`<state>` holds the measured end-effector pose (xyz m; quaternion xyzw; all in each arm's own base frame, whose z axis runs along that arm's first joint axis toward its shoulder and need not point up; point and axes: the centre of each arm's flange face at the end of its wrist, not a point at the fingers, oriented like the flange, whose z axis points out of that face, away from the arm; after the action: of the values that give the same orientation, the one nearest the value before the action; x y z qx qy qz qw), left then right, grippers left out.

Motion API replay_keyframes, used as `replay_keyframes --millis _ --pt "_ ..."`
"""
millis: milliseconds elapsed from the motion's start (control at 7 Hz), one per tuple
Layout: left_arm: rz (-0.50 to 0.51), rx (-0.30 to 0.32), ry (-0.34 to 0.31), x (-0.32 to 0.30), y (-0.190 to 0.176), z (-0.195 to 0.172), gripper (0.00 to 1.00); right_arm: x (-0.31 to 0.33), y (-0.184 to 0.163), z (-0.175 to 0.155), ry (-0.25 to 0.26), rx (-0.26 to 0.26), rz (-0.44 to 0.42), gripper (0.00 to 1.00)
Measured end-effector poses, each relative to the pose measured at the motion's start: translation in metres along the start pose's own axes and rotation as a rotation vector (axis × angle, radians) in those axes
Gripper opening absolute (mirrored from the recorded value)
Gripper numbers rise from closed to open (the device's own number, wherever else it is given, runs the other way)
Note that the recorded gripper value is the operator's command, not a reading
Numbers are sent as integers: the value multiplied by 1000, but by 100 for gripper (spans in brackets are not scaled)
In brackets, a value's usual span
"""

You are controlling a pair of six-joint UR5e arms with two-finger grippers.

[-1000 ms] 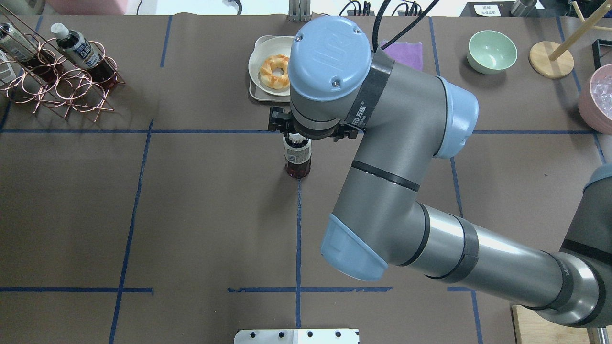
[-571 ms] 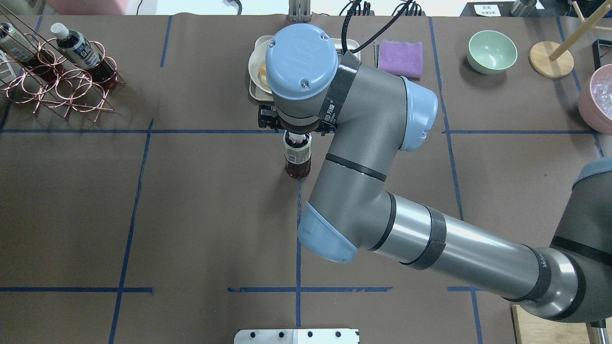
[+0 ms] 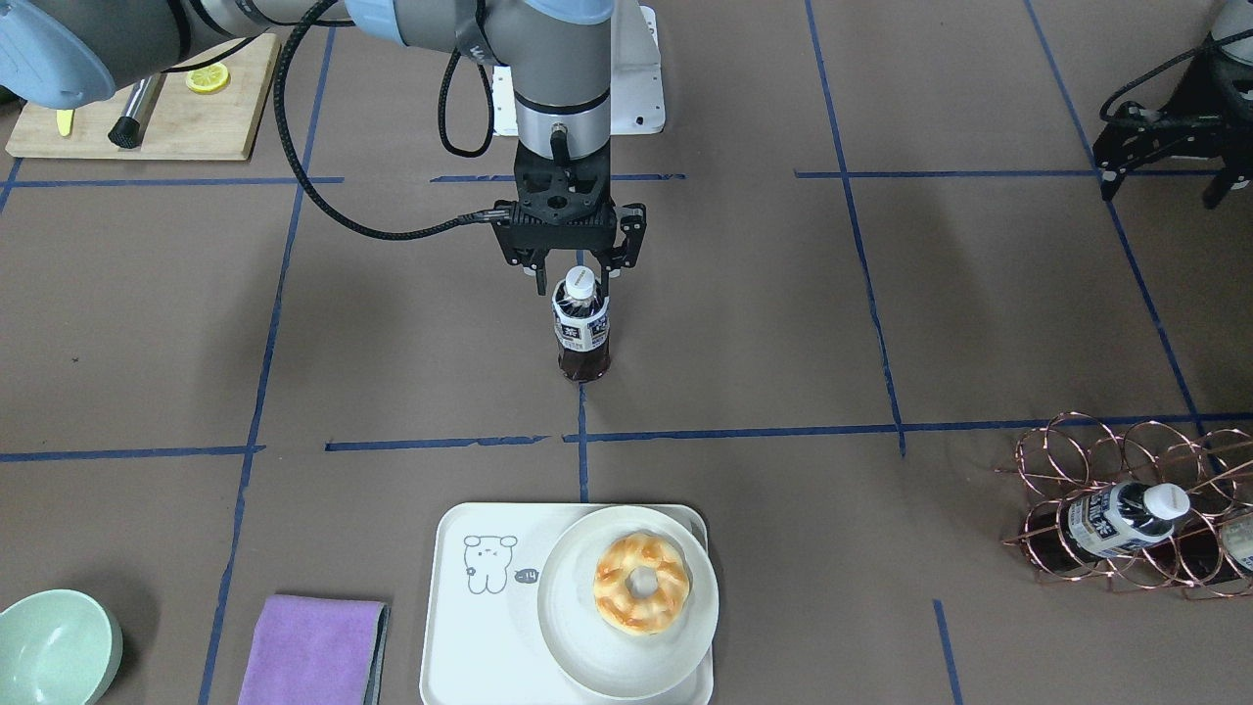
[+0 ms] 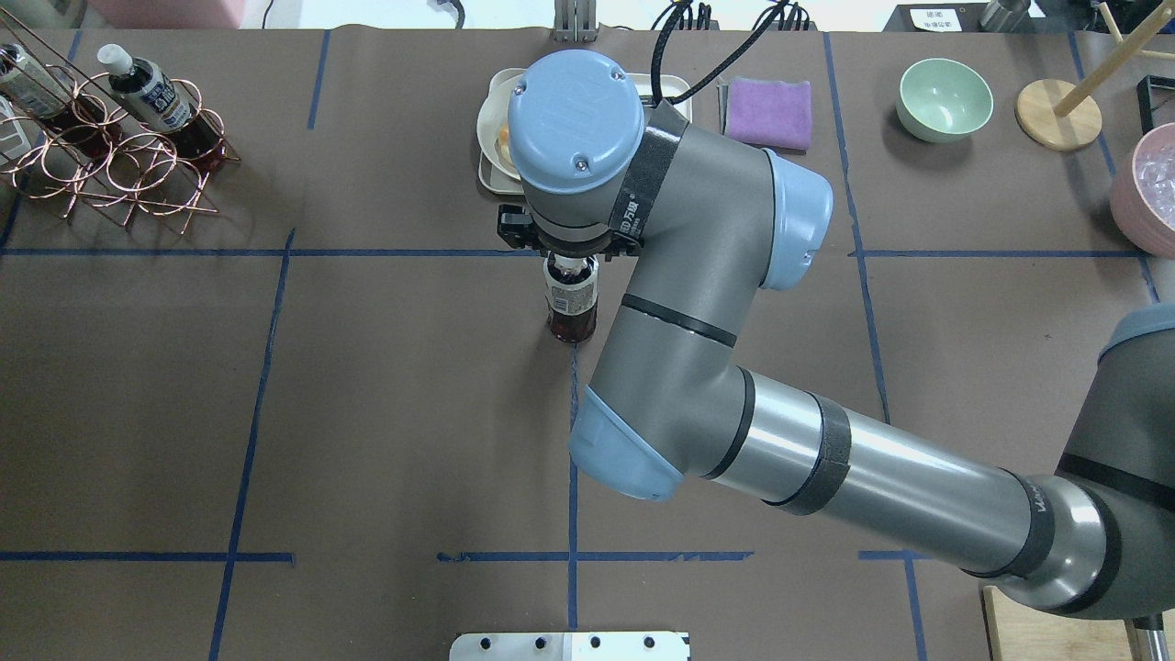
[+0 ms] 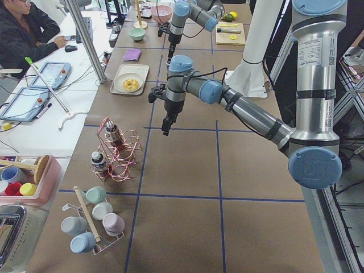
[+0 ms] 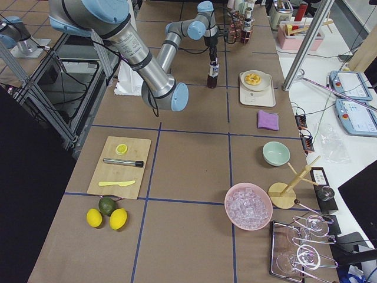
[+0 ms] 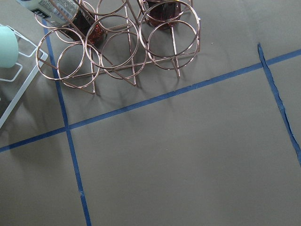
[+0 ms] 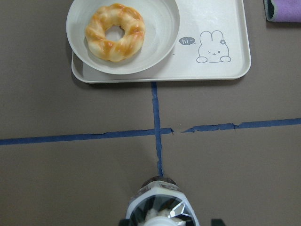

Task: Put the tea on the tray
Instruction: 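Lower the right gripper over the bottle cap and grasp the bottle, then lift the bottle with the right gripper and set it on the tray beside the plate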

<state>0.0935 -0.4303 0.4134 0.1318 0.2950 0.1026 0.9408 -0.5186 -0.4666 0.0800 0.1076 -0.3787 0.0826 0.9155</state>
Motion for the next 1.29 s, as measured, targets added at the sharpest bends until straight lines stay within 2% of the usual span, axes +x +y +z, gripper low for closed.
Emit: replay_keyframes --millis 143,286,429,1000,1286 --pt "0 0 0 0 0 0 100 0 0 0 1 -1 -1 50" --pt "0 0 0 0 0 0 100 0 0 1 1 -2 -1 34" --pt "-1 0 0 0 0 0 100 0 0 0 0 -3 -1 2" --pt "-9 4 1 1 -1 -1 100 3 -8 -18 -28 14 2 0" --pt "-8 4 2 1 -1 -1 100 19 -42 -32 -23 58 1 0"
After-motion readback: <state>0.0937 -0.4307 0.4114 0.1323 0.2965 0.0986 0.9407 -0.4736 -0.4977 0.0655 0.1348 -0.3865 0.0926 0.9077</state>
